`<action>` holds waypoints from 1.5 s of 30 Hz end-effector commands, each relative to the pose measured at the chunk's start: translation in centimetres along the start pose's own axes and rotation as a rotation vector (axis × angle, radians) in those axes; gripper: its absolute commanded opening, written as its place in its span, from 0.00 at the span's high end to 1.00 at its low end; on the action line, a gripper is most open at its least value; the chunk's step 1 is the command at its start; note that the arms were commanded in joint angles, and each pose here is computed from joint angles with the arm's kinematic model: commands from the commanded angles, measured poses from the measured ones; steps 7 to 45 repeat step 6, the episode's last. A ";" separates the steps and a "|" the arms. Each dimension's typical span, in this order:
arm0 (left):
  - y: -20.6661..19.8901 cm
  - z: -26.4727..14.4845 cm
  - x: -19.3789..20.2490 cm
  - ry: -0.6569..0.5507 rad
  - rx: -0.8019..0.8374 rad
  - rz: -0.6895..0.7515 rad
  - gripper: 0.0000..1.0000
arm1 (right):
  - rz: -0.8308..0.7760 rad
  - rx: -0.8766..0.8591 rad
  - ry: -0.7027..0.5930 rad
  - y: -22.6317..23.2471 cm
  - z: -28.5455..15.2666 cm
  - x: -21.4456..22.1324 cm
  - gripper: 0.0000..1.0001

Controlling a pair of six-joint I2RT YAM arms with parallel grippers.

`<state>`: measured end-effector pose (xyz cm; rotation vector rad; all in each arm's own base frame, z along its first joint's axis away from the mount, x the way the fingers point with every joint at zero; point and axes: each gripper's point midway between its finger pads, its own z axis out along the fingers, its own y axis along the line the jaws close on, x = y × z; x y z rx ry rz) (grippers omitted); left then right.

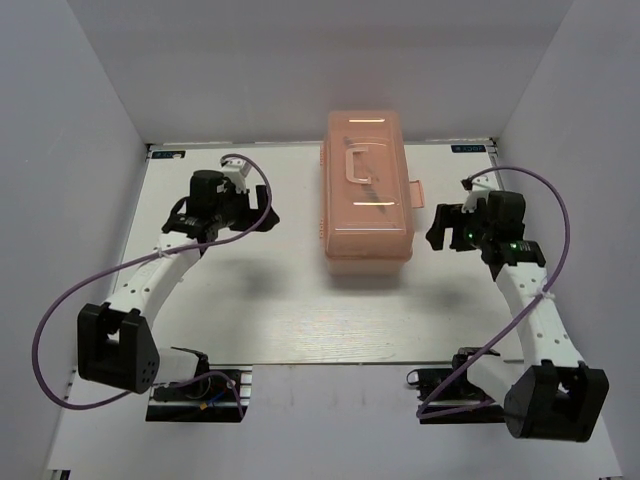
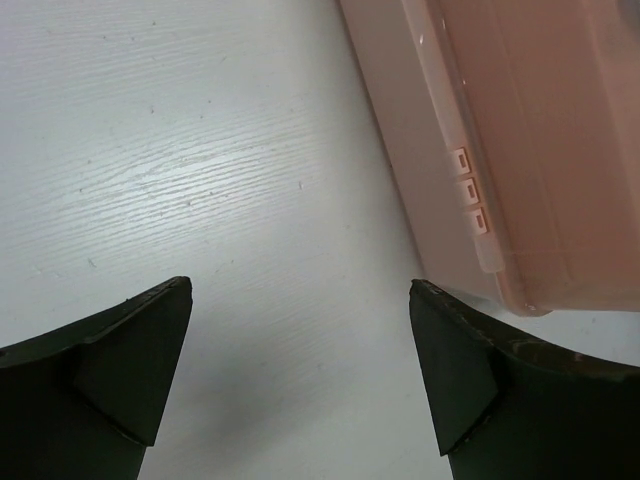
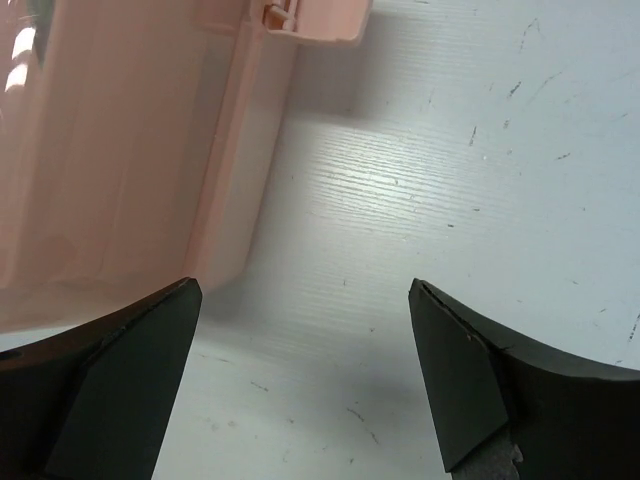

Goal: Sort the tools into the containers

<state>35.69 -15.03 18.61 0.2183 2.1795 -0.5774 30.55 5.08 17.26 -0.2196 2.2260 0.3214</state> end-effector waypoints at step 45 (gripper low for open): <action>-0.8 -1.3 -0.7 -0.066 0.022 0.069 0.00 | 0.049 0.064 -0.095 -0.6 -0.5 1.0 0.09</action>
